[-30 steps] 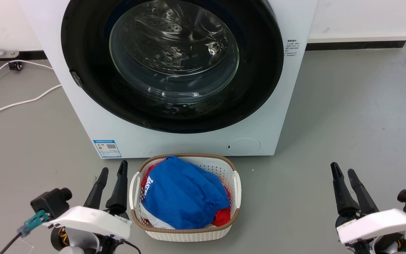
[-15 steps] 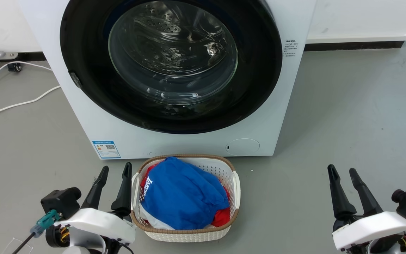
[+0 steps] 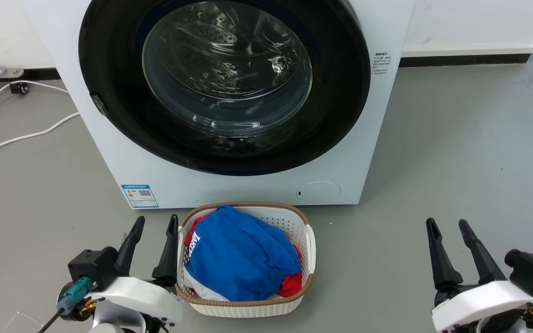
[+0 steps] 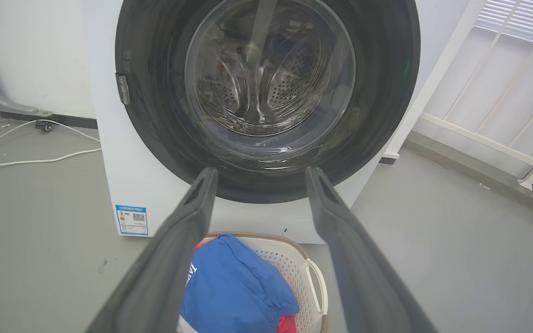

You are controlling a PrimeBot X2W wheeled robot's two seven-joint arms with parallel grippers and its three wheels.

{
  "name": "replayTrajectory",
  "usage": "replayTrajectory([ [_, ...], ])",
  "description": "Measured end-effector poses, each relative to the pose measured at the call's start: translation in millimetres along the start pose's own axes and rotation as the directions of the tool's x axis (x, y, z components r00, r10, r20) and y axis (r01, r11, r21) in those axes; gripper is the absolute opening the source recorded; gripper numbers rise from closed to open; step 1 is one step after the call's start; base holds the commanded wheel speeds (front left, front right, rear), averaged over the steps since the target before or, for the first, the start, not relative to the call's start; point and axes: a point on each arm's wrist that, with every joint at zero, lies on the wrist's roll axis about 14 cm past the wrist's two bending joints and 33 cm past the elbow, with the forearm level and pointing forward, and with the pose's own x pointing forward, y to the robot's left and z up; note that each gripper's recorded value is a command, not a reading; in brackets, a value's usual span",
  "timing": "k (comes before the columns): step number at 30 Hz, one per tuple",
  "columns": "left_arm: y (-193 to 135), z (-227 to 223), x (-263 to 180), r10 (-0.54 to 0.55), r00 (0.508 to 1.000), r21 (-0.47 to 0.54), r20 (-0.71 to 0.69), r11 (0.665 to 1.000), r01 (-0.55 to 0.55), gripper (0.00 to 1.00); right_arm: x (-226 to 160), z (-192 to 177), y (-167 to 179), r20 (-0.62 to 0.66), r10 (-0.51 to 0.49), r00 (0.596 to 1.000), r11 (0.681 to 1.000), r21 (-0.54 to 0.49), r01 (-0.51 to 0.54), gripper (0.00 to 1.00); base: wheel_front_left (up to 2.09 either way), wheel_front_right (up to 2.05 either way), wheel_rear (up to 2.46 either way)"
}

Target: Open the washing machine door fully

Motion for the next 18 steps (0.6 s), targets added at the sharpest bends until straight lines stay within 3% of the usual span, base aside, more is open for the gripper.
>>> replayTrajectory([
  [18, -5.8, -1.3, 4.0, -0.037, 0.999, 0.152, 0.013, 0.988, 0.034, 1.00, -1.2, -1.5, -1.4, -0.010, -0.001, 1.000, 0.989, -0.151, -0.001, 1.00, 0.00, 0.00, 0.00],
])
